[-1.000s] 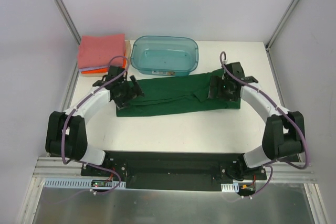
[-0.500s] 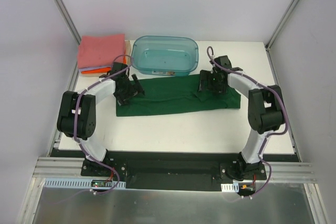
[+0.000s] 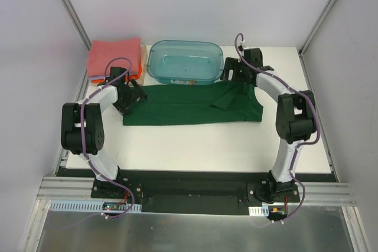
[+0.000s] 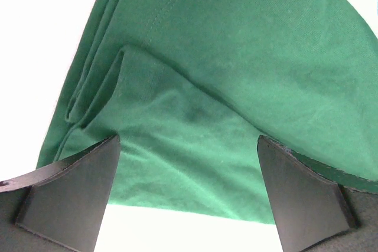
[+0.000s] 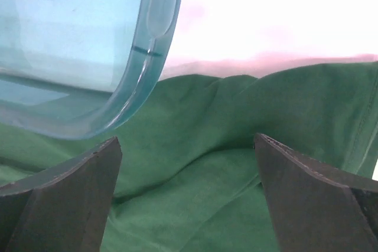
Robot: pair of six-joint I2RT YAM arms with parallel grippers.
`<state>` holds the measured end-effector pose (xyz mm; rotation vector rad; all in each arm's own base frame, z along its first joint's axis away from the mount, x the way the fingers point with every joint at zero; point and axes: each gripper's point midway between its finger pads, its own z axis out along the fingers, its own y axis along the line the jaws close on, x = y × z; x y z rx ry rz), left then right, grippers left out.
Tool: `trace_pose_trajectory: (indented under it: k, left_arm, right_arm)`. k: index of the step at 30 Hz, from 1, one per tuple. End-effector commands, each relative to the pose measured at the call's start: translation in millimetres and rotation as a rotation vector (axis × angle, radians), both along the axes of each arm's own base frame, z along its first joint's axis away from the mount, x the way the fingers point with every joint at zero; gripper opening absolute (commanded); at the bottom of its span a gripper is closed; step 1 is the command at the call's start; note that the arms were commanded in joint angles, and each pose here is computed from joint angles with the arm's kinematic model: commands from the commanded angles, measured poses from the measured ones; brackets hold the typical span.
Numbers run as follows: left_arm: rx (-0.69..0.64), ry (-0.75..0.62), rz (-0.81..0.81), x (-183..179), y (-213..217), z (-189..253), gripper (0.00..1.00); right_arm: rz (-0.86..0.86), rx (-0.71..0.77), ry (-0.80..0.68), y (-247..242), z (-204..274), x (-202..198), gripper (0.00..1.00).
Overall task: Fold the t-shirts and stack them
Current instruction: Fold the other side of the tshirt into a rectangle
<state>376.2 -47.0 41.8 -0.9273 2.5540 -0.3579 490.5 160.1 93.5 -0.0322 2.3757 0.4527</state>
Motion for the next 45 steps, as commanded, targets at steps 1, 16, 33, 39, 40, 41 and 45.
trace_pose_trajectory:
  k: [1,16,33,39,40,41,45]
  left_arm:
    - [0.021,-0.038,-0.006,-13,3,21,0.99]
    - [-0.038,-0.061,-0.251,-2,-77,30,0.99]
    - [-0.207,0.271,-0.383,-188,-116,-35,0.99]
    - [-0.286,0.186,-0.463,-233,-131,-9,0.99]
    - [-0.283,0.155,-0.465,-231,-131,-3,0.99]
    - [-0.276,0.118,-0.466,-227,-130,5,0.99]
    - [-0.180,-0.005,-0.454,-202,-120,28,0.99]
  right_arm:
    - [0.018,0.031,-0.068,-2,40,-24,0.96]
    - [-0.043,0.071,0.211,-10,-38,-130,0.96]
    - [-0.222,-0.010,0.406,-90,-73,-181,0.96]
    - [-0.274,0.022,0.336,-111,-47,-182,0.96]
    - [-0.258,0.043,0.313,-107,-39,-180,0.96]
    - [-0.240,0.069,0.291,-102,-30,-178,0.96]
    - [-0.133,0.065,0.240,-70,-9,-183,0.96]
